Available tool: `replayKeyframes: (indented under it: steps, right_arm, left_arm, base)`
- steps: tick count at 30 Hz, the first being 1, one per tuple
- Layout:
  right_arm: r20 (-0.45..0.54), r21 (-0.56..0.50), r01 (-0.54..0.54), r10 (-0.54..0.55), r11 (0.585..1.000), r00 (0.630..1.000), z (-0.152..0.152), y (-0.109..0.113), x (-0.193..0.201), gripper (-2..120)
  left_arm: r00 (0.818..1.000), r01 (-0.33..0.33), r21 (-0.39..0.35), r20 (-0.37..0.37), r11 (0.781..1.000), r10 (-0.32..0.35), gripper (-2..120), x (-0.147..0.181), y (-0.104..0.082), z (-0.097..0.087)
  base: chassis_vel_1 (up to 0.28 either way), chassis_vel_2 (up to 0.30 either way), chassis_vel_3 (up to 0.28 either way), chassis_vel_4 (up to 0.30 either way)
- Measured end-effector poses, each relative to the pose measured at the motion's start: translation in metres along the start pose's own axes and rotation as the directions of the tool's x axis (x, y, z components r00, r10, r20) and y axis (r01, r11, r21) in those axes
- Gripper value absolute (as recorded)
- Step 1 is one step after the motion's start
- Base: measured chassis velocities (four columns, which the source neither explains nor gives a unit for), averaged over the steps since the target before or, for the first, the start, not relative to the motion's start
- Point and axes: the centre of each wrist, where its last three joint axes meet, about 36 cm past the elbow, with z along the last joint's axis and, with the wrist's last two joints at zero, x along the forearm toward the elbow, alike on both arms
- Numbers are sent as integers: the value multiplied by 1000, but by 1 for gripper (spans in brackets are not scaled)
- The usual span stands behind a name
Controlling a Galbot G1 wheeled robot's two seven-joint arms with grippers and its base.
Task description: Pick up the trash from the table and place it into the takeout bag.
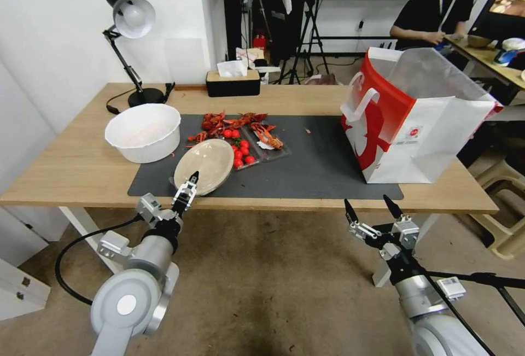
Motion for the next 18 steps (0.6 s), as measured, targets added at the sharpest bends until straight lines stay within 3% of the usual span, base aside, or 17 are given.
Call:
replayKeyframes:
  steps: [11, 15, 18]
  right_arm:
    - [-1, 4, -7, 7, 1000, 1000, -2, 1, -1, 100]
    - [2, 6, -8, 8, 1000, 1000, -3, 0, -3, 100]
    - [3, 7, -8, 8, 1000, 1000, -3, 0, -3, 100]
  left_arm:
    - [1000, 2, 28, 3, 1000, -2, 14, -13, 9, 0]
    - [1000, 1, 30, 11, 1000, -1, 1, -14, 12, 1]
    - [1000, -1, 31, 16, 1000, 1, 0, -15, 13, 1]
  base:
    - [0, 0, 0, 0]
    - [0, 0, 0, 0]
    - [0, 0, 0, 0]
